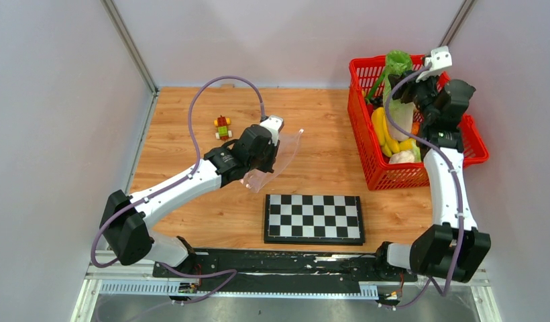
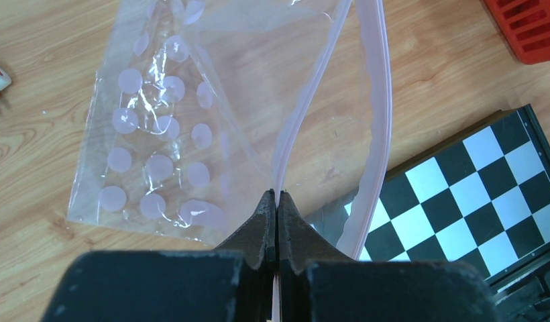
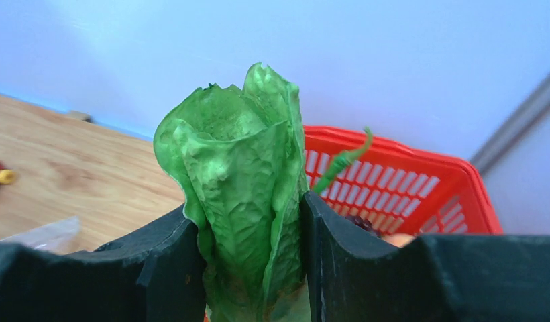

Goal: Place the food in the zip-top bag and seal the zipper
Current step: Pick up the fake vegetable from the bin, then place the fake vegetable in the zipper food storage bag.

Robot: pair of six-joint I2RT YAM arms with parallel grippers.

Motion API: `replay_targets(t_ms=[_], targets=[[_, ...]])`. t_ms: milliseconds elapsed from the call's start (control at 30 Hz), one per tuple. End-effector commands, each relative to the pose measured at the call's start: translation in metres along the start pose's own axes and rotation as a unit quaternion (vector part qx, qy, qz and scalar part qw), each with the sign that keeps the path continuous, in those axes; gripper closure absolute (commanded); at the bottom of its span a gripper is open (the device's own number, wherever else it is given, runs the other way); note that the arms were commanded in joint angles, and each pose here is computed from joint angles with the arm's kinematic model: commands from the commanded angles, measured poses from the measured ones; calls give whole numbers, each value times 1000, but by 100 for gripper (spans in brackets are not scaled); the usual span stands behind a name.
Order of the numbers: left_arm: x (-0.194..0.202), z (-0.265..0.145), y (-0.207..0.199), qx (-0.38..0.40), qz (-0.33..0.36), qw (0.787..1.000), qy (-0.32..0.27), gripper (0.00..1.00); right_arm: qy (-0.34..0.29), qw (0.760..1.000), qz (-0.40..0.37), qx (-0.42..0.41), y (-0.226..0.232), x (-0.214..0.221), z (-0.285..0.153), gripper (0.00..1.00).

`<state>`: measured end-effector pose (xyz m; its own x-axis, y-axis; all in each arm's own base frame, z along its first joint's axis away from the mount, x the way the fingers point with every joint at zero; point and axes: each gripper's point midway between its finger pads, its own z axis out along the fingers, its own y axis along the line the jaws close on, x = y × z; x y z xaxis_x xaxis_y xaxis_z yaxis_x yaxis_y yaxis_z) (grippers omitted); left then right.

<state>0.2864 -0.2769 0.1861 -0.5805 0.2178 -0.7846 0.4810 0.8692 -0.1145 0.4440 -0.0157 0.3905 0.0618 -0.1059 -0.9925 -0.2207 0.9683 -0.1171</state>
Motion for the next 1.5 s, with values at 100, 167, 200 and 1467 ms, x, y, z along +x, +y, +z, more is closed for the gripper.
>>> replay_targets(t_ms=[100, 167, 200, 1467], targets=[[-13, -1, -3, 13, -3, 1000, -17, 100, -185, 976, -25, -108, 57, -89, -47, 100], [-13, -1, -4, 15, -3, 1000, -16, 100, -203, 972, -23, -117, 65, -99, -58, 100], [-13, -1, -4, 15, -3, 1000, -16, 100, -213, 970, -18, -120, 67, -103, -63, 100], [-47, -30, -30, 102, -71, 989, -78, 100, -419, 786, 228, -394, 259, -142, -174, 100]])
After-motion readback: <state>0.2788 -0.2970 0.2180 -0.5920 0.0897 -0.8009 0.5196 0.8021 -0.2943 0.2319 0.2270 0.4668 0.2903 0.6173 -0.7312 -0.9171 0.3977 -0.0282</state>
